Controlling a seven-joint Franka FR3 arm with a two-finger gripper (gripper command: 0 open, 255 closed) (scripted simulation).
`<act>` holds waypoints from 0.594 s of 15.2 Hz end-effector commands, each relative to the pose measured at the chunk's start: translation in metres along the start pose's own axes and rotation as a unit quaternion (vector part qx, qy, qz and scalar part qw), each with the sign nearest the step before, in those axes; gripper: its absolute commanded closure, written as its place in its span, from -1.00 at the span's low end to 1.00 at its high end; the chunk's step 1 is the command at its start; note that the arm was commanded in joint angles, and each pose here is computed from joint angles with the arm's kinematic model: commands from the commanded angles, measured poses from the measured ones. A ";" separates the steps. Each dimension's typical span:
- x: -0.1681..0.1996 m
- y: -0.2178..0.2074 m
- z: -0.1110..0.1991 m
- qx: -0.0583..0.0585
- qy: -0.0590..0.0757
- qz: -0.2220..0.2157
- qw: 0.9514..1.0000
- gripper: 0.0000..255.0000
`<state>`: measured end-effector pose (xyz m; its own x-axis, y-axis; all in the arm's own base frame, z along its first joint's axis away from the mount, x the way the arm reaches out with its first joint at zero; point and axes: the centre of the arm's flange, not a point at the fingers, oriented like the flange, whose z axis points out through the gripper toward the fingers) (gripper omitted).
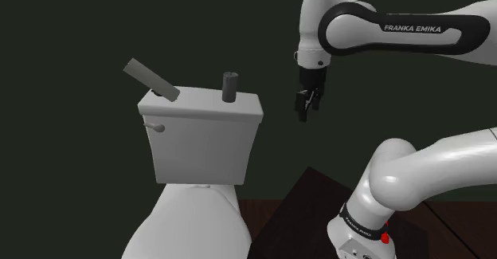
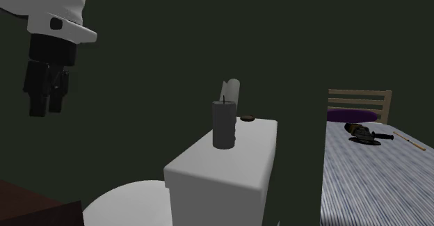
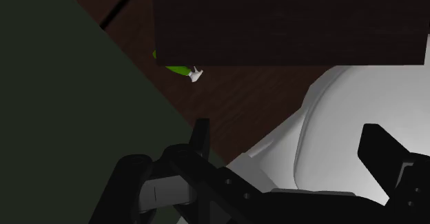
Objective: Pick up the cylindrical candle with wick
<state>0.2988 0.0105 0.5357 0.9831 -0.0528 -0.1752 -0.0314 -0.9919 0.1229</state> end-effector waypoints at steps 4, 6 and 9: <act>0.037 0.003 -0.006 0.010 0.005 0.014 1.000 -1.00; 0.062 0.005 -0.011 0.016 0.009 0.023 1.000 -1.00; 0.099 0.010 -0.018 0.026 0.014 0.036 0.999 -1.00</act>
<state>0.3840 -0.0002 0.5365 0.9829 -0.1134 -0.1453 -0.1013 -0.9910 0.0880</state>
